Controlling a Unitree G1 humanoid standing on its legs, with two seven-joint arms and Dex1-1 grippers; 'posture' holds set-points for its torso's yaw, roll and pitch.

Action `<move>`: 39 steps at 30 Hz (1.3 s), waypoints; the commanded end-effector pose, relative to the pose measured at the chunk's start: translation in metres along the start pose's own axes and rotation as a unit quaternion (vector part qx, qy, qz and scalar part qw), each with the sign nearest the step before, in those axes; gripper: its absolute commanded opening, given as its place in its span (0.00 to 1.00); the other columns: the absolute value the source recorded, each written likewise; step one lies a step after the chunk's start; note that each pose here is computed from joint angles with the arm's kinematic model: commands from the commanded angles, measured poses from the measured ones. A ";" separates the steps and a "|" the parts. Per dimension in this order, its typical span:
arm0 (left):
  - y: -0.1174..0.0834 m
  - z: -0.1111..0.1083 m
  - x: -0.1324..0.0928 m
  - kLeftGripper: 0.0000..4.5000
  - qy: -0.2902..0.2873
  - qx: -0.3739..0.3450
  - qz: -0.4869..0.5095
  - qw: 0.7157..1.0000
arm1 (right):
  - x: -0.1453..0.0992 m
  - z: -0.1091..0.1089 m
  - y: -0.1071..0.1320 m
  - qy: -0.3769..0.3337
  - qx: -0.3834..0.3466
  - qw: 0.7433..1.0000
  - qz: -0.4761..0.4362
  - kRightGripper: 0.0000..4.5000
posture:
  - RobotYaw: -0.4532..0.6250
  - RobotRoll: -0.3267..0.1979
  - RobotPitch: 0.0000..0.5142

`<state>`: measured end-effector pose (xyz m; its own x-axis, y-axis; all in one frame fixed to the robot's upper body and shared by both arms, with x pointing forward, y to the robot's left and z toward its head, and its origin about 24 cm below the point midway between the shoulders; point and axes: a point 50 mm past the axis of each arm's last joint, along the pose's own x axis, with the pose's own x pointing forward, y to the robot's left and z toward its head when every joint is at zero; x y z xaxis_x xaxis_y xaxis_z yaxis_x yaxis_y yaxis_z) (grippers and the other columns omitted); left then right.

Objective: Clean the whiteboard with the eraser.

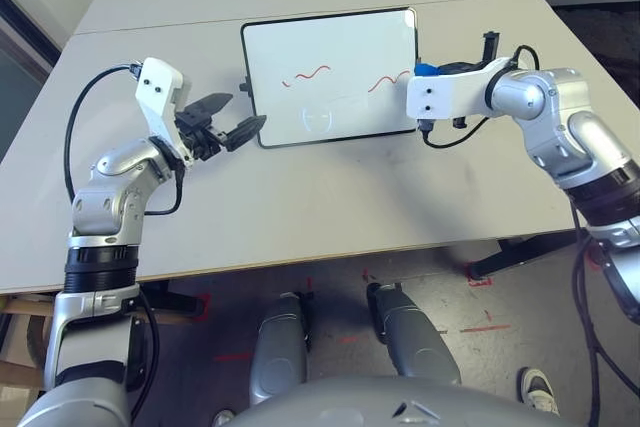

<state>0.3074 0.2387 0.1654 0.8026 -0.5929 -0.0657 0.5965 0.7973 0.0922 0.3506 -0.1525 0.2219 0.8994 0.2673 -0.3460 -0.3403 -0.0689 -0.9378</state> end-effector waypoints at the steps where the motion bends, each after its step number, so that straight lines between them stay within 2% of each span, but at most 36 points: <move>1: -0.001 -0.005 0.002 1.00 0.009 -0.001 -0.005 1.000 | 0.005 0.002 0.002 0.004 -0.011 1.000 0.011 0.07 | 0.27 0.62 0.31; 16: -0.002 -0.007 -0.004 1.00 0.013 -0.001 0.000 1.000 | 0.023 -0.003 -0.003 0.006 -0.036 0.999 0.009 0.06 | 0.29 0.62 0.32; 34: -0.003 -0.007 -0.009 1.00 0.011 -0.001 0.009 1.000 | 0.037 -0.003 0.008 0.003 -0.039 0.999 0.023 0.06 | 0.31 0.62 0.32; 39: -0.003 -0.006 -0.009 1.00 0.011 0.000 0.010 1.000 | 0.040 0.004 0.013 -0.007 -0.042 0.999 0.029 0.06 | 0.31 0.62 0.32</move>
<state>0.3005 0.2400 0.1603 0.8092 -0.5829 -0.0737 0.5875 0.8041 0.0911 0.3817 -0.1435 0.2022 0.8849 0.2697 -0.3798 -0.3534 -0.1426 -0.9245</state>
